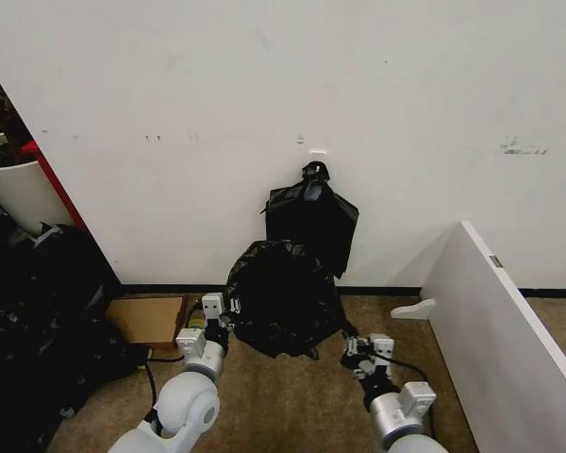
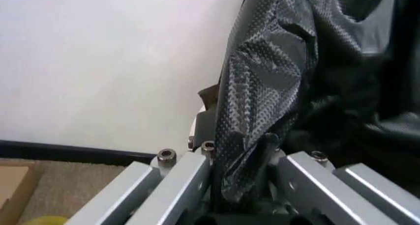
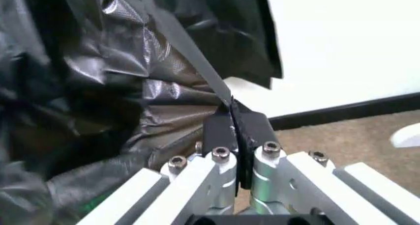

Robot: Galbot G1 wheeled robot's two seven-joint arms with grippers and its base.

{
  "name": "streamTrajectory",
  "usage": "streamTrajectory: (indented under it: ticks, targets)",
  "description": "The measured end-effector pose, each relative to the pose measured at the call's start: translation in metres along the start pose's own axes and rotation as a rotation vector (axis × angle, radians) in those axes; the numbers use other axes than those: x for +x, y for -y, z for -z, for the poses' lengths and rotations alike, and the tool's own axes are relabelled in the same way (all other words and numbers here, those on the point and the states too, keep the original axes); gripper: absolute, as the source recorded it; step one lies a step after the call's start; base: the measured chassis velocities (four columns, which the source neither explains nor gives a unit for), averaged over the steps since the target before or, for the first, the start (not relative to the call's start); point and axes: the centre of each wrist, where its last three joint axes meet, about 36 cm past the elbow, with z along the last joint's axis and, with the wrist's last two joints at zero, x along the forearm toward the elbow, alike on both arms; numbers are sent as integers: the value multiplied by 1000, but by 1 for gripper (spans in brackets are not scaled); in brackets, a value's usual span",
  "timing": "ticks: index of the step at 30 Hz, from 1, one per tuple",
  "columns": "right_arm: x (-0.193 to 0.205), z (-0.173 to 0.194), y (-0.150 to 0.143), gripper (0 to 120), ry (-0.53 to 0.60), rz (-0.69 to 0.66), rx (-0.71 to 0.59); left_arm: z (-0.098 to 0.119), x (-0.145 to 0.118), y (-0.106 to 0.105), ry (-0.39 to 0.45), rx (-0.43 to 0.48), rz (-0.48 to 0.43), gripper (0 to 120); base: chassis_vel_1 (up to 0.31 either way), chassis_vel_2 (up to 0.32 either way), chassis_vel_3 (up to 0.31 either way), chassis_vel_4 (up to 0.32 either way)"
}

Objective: Place the garbage bag over the trash bin.

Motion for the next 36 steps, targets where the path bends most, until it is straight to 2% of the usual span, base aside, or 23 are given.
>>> streamTrajectory:
  ticks: [10, 22, 28, 33, 36]
  targets:
    - [-14, -11, 26, 0, -18, -25, 28, 7, 4, -3, -14, 90, -75, 0, 0, 0, 0, 0]
    - [-24, -40, 46, 0, 4, -14, 113, 19, 1, 1, -133, 266, -70, 0, 0, 0, 0, 0]
    - [-10, -53, 39, 0, -2, 22, 151, 19, -6, 4, -130, 301, -34, 0, 0, 0, 0, 0]
    - [-4, -57, 29, 0, -6, 48, 170, 9, -10, 3, -99, 257, -1, 0, 0, 0, 0, 0]
    - [-8, -59, 31, 0, -1, 47, 185, 8, -10, 3, -97, 265, 5, 0, 0, 0, 0, 0]
